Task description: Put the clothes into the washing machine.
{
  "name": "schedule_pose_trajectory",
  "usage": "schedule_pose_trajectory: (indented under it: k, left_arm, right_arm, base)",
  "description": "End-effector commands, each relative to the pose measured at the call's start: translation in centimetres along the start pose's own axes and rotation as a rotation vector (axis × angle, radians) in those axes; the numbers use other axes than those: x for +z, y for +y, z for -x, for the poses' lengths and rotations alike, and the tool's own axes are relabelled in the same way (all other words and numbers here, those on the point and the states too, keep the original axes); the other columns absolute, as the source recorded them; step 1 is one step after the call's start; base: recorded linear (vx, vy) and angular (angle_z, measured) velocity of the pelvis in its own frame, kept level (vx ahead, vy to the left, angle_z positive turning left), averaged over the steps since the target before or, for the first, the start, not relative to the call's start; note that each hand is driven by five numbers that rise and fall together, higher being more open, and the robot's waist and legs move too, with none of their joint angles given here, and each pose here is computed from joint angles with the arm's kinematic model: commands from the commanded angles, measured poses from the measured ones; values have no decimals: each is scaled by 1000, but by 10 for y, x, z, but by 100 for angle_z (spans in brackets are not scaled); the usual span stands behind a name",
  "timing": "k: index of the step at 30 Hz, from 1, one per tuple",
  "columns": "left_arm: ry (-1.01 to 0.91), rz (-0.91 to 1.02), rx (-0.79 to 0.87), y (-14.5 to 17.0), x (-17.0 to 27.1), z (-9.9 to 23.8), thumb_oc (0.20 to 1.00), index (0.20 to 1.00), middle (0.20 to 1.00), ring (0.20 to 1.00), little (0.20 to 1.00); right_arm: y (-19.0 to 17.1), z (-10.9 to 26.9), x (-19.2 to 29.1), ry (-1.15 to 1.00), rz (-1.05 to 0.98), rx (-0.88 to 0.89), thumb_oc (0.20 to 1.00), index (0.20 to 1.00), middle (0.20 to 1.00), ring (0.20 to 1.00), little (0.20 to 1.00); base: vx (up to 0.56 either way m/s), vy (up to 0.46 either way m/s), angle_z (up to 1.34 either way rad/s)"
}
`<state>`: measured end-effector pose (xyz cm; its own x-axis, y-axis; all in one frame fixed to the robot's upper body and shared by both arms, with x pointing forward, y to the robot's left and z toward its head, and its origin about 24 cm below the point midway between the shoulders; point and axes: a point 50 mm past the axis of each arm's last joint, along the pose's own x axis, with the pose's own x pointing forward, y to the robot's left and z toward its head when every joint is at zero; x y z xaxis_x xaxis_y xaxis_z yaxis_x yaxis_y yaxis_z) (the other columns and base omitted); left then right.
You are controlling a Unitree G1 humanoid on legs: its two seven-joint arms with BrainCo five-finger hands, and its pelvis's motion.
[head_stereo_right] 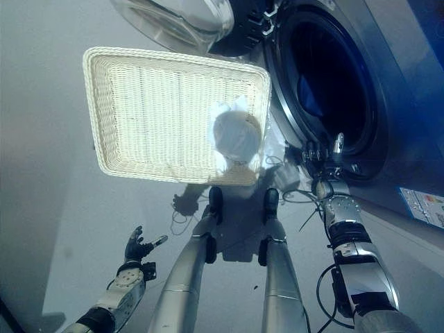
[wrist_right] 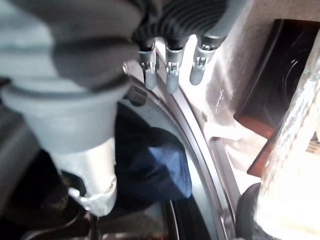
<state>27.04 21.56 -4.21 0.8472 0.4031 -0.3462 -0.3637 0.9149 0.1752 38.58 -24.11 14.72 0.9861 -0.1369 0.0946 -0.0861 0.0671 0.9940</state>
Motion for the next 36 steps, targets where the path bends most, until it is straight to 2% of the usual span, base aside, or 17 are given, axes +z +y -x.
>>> schedule_pose_trajectory:
  k: [1,2,9,10,11,12,14,15,16,17,19,21,22,24,28,31,36]
  left_arm:
    - [13,15,15,-6,-6,2,1000,1000,1000,1000,1000]
    - [17,22,14,-9,-9,3,1000,1000,1000,1000,1000]
    - [21,51,26,-14,-9,5,1000,1000,1000,1000,1000]
    - [27,54,29,-16,-11,6,1000,1000,1000,1000,1000]
    - [31,59,33,-16,-12,7,1000,1000,1000,1000,1000]
    - [36,63,36,-16,-13,8,1000,1000,1000,1000,1000]
    - [39,63,40,-15,-13,8,1000,1000,1000,1000,1000]
    - [45,66,42,-15,-14,9,1000,1000,1000,1000,1000]
    - [48,69,44,-14,-15,9,1000,1000,1000,1000,1000]
    - [59,79,53,-13,-17,10,1000,1000,1000,1000,1000]
    - [74,89,65,-12,-18,12,1000,1000,1000,1000,1000]
    - [77,91,67,-12,-19,12,1000,1000,1000,1000,1000]
    - [96,105,77,-9,-21,13,1000,1000,1000,1000,1000]
    - [104,111,80,-9,-23,13,1000,1000,1000,1000,1000]
    - [125,115,81,-4,-29,11,1000,1000,1000,1000,1000]
    - [134,103,73,-2,-28,5,1000,1000,1000,1000,1000]
    - [128,83,71,7,-23,-4,1000,1000,1000,1000,1000]
  right_arm:
    - [19,3,14,-17,-57,159,1000,1000,1000,1000,1000]
    - [4,9,-1,15,-98,157,1000,1000,1000,1000,1000]
    - [-35,29,-35,111,-138,97,1000,1000,1000,1000,1000]
    - [-50,37,-40,127,-121,53,1000,1000,1000,1000,1000]
    - [-60,43,-42,126,-56,30,1000,1000,1000,1000,1000]
    - [-71,50,-42,105,122,-3,1000,1000,1000,1000,1000]
    - [-74,54,-40,73,276,-5,1000,1000,1000,1000,1000]
    - [-73,57,-37,29,471,-2,1000,1000,1000,1000,1000]
    - [-70,57,-36,10,559,14,1000,1000,1000,1000,1000]
    - [-46,63,-39,-120,996,107,1000,1000,1000,1000,1000]
    - [-20,72,-53,-215,1278,246,1000,1000,1000,1000,1000]
    - [-19,74,-55,-223,1298,259,1000,1000,1000,1000,1000]
    - [3,84,-66,-350,1543,420,1000,1000,1000,1000,1000]
    - [16,90,-73,-446,1667,533,1000,1000,1000,1000,1000]
    - [32,95,-86,-582,1778,728,1000,1000,1000,1000,1000]
    - [41,90,-105,-690,2017,907,1000,1000,1000,1000,1000]
    - [41,75,-117,-662,2199,972,1000,1000,1000,1000,1000]
  base:
    - [-49,56,1]
    - [-59,46,1]
    - [-49,56,0]
    - [-63,64,0]
    - [-65,73,2]
    - [-63,51,4]
    - [-51,31,2]
    - [-47,34,-3]
    - [-84,79,-2]
    - [-77,85,0]
    - [-62,97,2]
    - [-38,73,-1]
    - [-59,98,-4]
    - [-66,89,-2]
    - [-42,54,0]
    - [-43,6,1]
    - [-46,-49,8]
